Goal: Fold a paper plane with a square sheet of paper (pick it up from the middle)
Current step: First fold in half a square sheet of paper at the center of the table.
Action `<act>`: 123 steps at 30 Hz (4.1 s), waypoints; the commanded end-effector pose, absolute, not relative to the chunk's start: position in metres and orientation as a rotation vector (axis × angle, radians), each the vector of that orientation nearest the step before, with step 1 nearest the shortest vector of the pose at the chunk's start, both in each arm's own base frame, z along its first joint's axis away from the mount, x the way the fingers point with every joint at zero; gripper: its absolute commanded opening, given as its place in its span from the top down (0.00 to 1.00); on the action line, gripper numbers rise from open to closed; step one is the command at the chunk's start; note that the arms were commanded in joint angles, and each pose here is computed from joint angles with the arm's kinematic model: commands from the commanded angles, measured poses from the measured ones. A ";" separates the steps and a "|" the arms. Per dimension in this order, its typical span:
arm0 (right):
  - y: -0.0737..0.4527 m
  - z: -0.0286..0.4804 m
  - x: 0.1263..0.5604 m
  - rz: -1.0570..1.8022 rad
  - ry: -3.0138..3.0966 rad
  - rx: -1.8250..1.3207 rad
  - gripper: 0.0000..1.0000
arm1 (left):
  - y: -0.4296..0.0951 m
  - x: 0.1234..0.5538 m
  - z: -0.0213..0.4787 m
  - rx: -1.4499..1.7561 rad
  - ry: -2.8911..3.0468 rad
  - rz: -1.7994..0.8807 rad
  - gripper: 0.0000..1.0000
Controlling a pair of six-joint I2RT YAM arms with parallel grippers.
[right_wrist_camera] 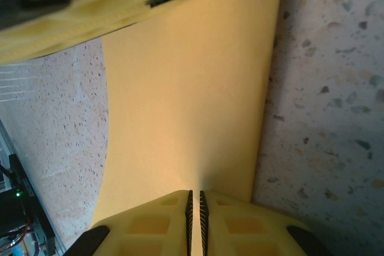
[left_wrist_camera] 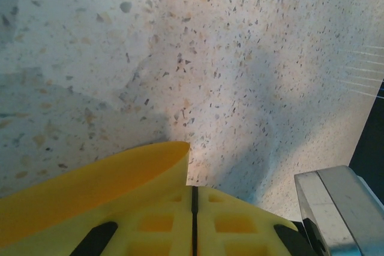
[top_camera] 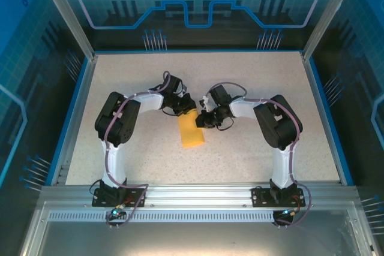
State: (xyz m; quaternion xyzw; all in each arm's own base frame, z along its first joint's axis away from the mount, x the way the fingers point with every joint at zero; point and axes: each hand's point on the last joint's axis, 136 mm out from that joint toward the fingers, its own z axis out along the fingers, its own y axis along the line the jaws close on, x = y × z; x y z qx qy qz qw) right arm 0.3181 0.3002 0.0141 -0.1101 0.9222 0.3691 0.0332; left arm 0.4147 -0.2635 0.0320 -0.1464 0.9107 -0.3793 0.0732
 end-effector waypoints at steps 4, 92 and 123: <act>0.304 -0.004 0.295 1.143 2.929 -0.342 0.85 | -0.273 0.418 0.025 -0.414 2.758 -1.151 0.90; 0.282 -0.001 0.239 1.109 3.052 0.006 0.84 | -0.267 0.426 0.036 -0.277 2.752 -1.042 0.85; 0.269 -0.020 0.236 0.925 3.188 0.127 0.90 | -0.278 0.364 -0.005 -0.281 2.872 -1.065 0.86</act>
